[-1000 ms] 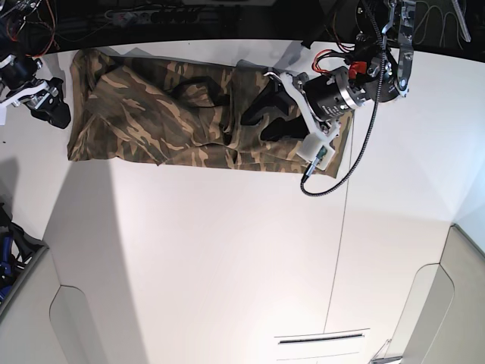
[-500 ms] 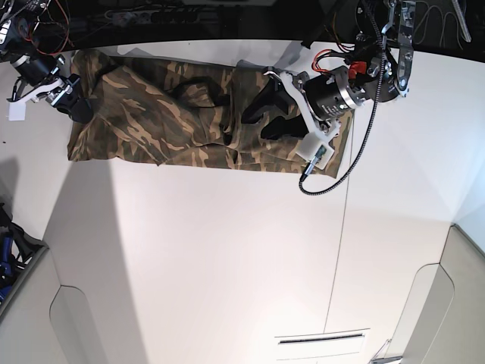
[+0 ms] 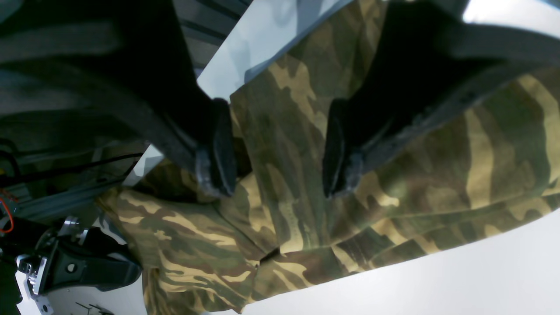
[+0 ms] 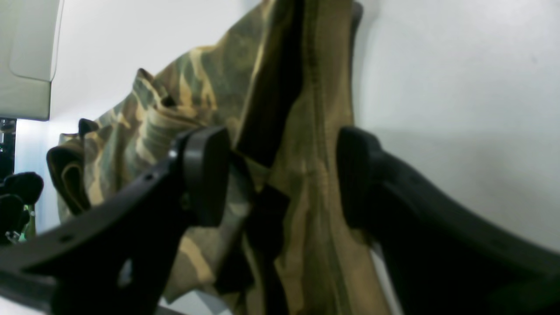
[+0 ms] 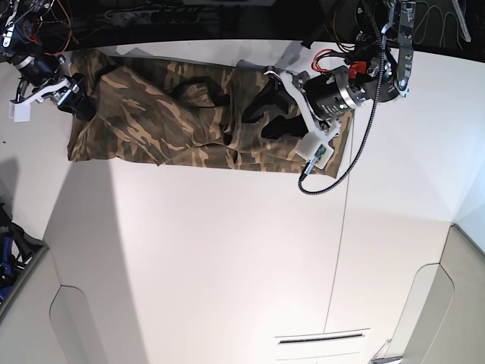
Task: Fold the T-shirt properly
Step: 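Grasp the other strip end with the right gripper while left holds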
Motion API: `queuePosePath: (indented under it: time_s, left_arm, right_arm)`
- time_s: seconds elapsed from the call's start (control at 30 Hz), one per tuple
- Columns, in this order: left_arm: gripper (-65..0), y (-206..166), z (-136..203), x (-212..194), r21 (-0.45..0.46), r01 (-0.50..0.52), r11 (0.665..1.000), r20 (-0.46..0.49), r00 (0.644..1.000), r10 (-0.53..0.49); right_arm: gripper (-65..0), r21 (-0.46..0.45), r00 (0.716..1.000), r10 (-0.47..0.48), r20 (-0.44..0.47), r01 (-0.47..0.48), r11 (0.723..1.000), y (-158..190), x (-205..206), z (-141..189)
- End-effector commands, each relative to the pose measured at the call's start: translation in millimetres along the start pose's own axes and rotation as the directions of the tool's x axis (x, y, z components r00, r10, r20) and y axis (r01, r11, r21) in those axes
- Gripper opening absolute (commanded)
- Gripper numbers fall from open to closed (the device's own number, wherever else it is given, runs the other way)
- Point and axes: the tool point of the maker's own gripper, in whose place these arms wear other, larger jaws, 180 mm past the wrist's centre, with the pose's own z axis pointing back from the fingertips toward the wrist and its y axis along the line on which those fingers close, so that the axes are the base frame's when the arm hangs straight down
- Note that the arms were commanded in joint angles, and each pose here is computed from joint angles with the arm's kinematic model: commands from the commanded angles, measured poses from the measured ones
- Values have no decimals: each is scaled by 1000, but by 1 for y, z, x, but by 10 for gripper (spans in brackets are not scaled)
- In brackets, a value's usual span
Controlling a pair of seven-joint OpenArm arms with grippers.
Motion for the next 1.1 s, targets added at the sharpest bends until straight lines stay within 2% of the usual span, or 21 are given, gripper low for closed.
queuePosePath:
  time_s: [0.0, 0.33, 0.6, 0.77, 1.07]
  left_arm:
    - [-303, -5, 2, 11, -17, 10, 1000, 41, 999, -10]
    - [-303, 3, 2, 6, 24, 45, 999, 10, 999, -45]
    - [-303, 3, 2, 6, 24, 45, 999, 10, 999, -45]
    - [-303, 3, 2, 6, 24, 44, 999, 12, 999, -45]
    - [-303, 3, 2, 6, 24, 44, 999, 14, 999, -45]
  right_arm:
    - [-268, 3, 999, 28, 32, -29, 1000, 1, 13, 4]
    - [-268, 3, 995, 86, 56, -86, 996, 12, 26, 8]
    - [-268, -53, 988, 153, 29, -151, 987, -3, 36, 16]
    - [-268, -51, 988, 154, 23, -153, 987, -3, 36, 16]
    - [-268, 53, 984, 141, -107, -136, 989, 18, -8, -16]
